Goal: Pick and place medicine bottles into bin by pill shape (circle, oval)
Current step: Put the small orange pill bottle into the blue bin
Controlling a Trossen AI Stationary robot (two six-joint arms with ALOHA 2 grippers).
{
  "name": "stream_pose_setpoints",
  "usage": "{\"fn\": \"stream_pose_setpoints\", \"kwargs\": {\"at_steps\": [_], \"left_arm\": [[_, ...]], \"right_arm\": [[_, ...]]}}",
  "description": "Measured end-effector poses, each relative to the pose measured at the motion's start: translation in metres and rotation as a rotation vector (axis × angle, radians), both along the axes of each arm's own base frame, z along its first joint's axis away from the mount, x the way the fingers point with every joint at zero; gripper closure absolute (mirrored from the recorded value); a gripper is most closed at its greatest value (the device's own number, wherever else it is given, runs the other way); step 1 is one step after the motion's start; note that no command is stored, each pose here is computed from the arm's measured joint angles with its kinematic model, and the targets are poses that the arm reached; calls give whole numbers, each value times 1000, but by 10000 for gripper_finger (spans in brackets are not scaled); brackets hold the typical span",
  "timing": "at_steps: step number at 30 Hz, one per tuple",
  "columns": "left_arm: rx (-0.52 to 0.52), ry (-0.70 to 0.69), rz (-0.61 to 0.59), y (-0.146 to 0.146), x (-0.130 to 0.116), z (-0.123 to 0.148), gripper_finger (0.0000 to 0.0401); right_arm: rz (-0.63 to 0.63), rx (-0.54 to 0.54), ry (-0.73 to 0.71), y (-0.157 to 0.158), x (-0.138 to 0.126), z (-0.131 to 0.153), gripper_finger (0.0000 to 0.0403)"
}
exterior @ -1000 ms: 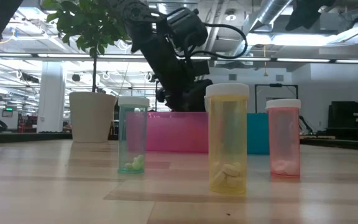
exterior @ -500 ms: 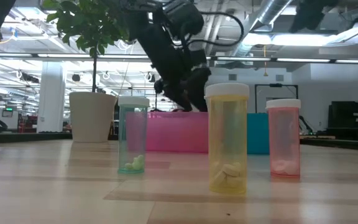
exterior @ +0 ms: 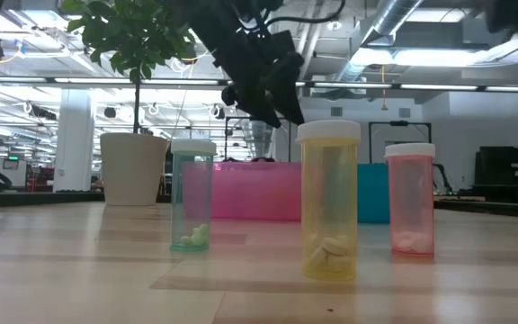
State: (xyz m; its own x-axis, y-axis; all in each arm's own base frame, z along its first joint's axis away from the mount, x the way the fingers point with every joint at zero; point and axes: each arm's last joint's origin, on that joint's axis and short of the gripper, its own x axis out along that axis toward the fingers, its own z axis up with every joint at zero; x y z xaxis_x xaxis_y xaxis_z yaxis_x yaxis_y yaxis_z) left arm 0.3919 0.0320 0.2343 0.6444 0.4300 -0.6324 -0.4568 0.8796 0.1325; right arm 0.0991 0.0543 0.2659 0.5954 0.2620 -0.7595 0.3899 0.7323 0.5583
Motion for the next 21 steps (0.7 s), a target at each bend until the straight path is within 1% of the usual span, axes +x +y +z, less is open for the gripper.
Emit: {"fn": "stream_pose_setpoints", "kwargs": {"at_steps": [4,8,13,17,21], "left_arm": [[-3,-3,-11,-6,0,1,85],[-11,-8,-22,-13,1,1,85],[-19,-13,-33,-20,1,1,85],[-20,-52,-46,-25,6,13,85],[-20,-84,-57,-30,9,25,85]], "right_arm": [[12,99,-58,26,-4,-26,267],[23,159,-70,51,-10,-40,267],[33,139,9,78,-23,-54,267],[-18,78,26,96,-29,-69,271],[-22,-2,34,111,-26,-87,279]]}}
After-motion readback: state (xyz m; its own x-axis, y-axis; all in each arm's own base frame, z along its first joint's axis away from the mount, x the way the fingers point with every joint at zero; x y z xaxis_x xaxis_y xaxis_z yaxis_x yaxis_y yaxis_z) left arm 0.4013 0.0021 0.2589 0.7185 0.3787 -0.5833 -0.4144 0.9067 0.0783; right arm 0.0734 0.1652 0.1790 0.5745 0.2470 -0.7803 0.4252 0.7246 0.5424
